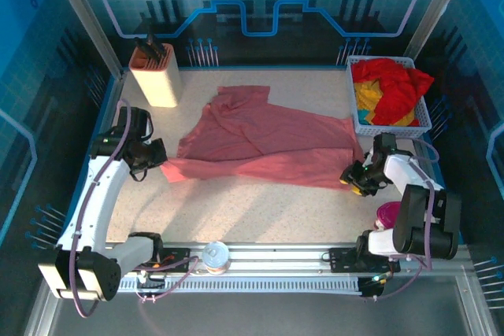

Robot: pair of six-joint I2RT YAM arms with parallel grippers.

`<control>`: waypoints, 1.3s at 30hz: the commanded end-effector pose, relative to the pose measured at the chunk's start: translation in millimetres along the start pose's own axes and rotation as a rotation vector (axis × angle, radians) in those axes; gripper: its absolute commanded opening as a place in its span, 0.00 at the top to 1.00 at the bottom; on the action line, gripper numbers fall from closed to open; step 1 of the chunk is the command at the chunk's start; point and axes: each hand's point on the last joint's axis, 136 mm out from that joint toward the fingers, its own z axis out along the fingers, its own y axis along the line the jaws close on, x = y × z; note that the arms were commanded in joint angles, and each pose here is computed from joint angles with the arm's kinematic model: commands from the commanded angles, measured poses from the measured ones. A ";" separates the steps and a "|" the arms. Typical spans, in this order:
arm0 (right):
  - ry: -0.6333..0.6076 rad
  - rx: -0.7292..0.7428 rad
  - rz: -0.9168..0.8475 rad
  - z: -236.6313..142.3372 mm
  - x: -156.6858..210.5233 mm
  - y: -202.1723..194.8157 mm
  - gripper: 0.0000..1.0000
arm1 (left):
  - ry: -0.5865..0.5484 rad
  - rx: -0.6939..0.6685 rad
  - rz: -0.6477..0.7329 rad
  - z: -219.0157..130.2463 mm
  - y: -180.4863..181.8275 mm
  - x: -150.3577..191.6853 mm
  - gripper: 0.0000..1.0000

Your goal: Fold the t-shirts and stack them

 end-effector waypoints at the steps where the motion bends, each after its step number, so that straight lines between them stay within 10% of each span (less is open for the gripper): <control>1: -0.001 0.057 -0.016 10.5 1.4 -2.4 0.55 | 0.005 0.021 -0.004 1.8 -1.4 1.2 1.00; 5: 0.010 0.080 -0.021 20.8 -0.2 -1.5 0.60 | 0.007 0.027 -0.004 1.5 -2.2 2.0 1.00; 13: -0.009 0.067 -0.050 -1.8 3.2 7.6 1.00 | 0.035 0.054 -0.025 -5.3 -6.1 9.0 1.00; 39: -0.095 0.163 0.037 -122.7 90.6 -23.5 1.00 | 0.220 -0.039 -0.170 -59.2 29.4 97.5 0.97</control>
